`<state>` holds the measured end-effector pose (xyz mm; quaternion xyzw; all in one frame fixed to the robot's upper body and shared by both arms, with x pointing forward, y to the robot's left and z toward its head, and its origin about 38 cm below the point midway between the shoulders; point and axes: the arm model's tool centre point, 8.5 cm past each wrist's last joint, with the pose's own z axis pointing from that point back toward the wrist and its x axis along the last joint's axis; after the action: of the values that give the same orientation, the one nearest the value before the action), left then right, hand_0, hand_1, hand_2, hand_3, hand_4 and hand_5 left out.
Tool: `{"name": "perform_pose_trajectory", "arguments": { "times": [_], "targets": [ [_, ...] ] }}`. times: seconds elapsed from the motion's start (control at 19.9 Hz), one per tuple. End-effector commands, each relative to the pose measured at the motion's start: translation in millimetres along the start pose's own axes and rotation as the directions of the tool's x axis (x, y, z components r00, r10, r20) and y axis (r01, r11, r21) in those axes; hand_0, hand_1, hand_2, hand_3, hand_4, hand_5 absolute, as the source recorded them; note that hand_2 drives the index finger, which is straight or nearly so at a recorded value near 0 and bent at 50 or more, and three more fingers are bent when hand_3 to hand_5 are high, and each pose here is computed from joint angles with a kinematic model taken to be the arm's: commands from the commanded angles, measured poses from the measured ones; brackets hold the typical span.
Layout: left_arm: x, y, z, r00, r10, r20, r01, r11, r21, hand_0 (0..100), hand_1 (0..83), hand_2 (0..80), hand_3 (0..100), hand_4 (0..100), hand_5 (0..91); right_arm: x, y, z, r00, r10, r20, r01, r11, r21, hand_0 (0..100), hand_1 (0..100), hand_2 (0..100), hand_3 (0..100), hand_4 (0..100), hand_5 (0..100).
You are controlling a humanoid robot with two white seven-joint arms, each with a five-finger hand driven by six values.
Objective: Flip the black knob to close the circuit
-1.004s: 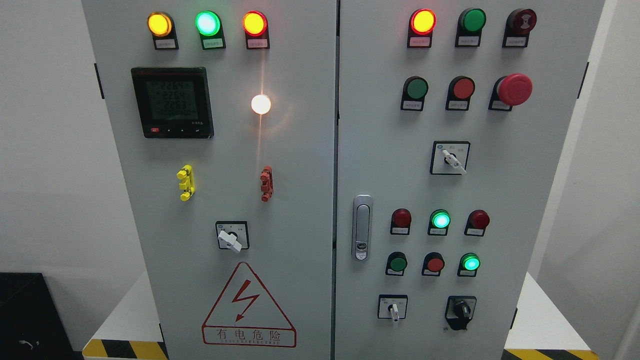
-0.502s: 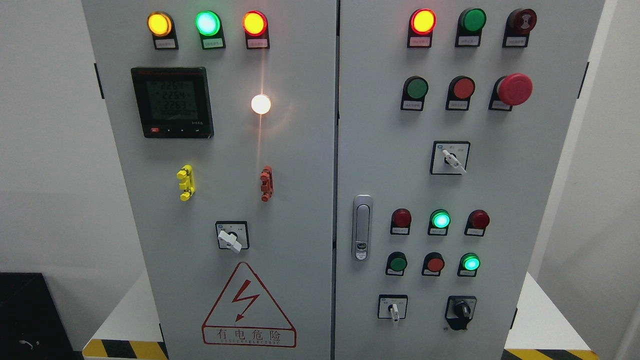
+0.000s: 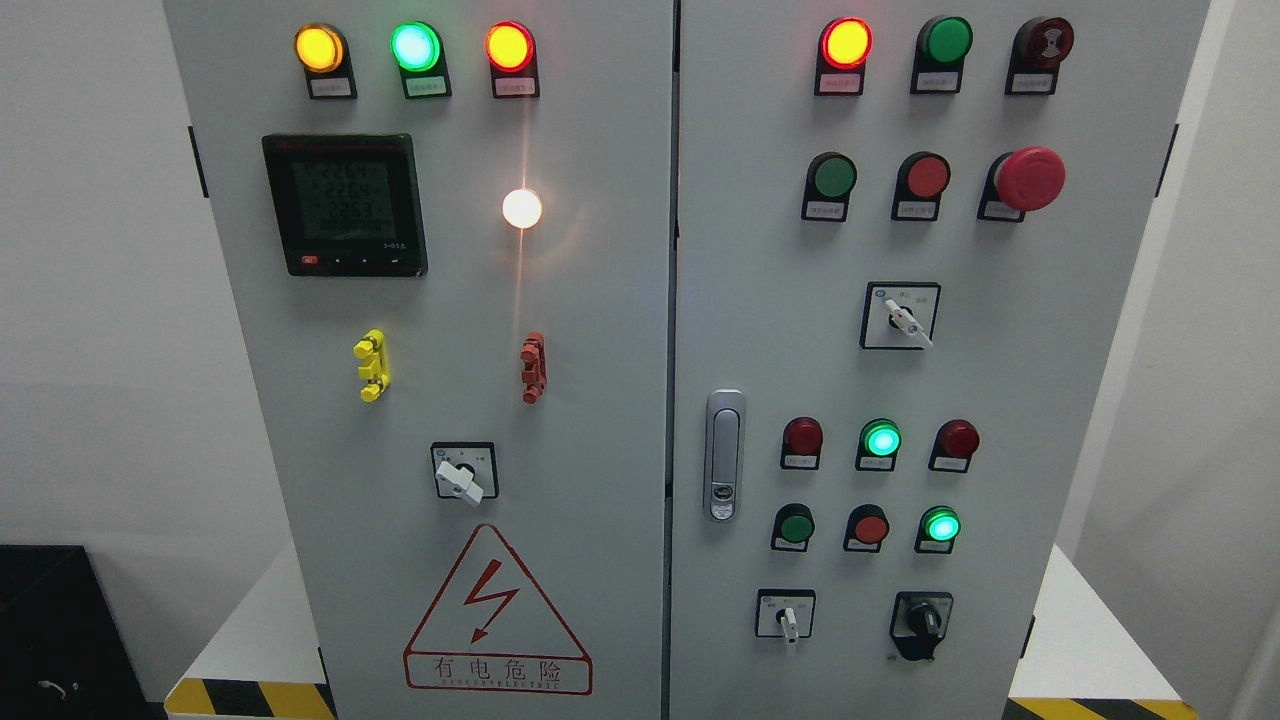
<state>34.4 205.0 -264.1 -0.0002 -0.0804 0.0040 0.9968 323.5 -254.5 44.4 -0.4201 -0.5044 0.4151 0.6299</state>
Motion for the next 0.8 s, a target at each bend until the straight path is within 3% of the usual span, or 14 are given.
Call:
{"name": "perform_pose_trajectory", "arguments": {
  "times": [0.0, 0.75],
  "targets": [
    [-4.0, 0.1, 0.4, 1.0, 0.0, -0.006, 0.0, 1.0, 0.0, 12, 55.6, 0.0, 0, 0, 0.0, 27.3, -76.6, -10.6, 0.998, 0.009, 0.062, 0.003, 0.982, -0.188, 0, 0, 95, 100, 98, 100],
    [-4.0, 0.1, 0.4, 1.0, 0.0, -0.006, 0.0, 1.0, 0.0, 12, 55.6, 0.0, 0, 0, 0.0, 48.2, -130.6, -41.5, 0.996, 0.081, 0.036, -0.069, 0.963, -0.261, 0, 0, 96, 100, 100, 100]
  ]
}}
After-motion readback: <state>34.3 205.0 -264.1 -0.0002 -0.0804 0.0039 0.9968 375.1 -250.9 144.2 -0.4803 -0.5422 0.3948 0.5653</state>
